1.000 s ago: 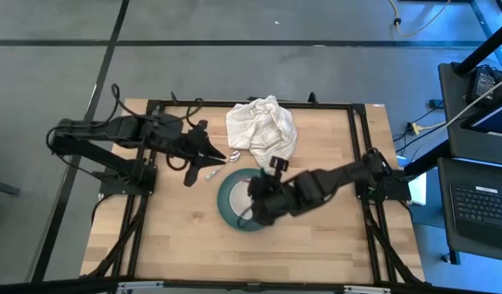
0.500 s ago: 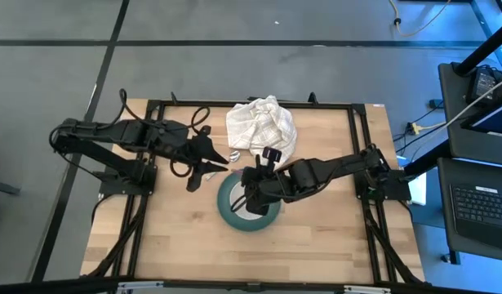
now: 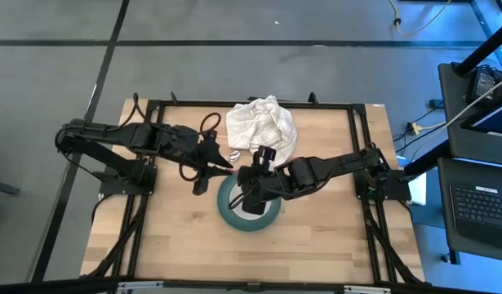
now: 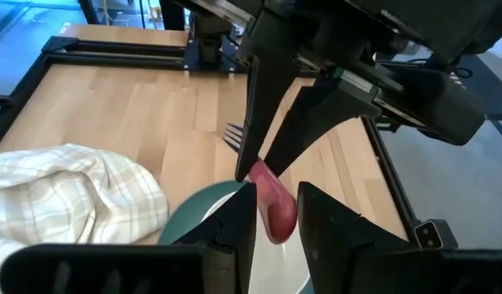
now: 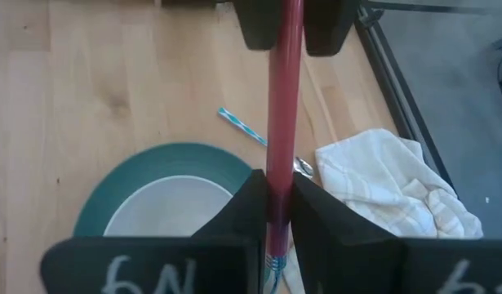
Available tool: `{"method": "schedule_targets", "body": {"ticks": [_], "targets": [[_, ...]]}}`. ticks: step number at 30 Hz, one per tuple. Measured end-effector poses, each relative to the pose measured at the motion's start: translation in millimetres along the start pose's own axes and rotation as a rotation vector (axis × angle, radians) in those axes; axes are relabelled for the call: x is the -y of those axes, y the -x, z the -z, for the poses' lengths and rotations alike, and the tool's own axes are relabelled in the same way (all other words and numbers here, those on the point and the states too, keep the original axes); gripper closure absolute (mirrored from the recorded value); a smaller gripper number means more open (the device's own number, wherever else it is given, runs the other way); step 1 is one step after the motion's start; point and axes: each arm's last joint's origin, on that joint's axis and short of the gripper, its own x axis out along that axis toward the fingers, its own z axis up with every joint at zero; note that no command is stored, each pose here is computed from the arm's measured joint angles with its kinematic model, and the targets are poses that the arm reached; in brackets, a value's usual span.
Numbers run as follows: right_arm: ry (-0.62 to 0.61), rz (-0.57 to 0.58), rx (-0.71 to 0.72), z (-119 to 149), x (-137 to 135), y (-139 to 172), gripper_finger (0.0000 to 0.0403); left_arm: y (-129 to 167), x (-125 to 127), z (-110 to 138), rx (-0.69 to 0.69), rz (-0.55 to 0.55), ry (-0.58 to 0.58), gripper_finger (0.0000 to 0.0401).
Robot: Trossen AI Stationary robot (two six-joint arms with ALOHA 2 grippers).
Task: Set table place
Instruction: Move the pink fork to the left of the green plate on the table
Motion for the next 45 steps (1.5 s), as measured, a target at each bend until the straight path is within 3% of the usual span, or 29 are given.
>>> {"method": "schedule_targets", "body": {"ticks": [45], "targets": [[-0.010,-0.009,0.054,-6.1,-0.6,-0.6,0.0362,0.1,-2.1,4.7,-0.046,-0.052,0.009,0.0316]]}}
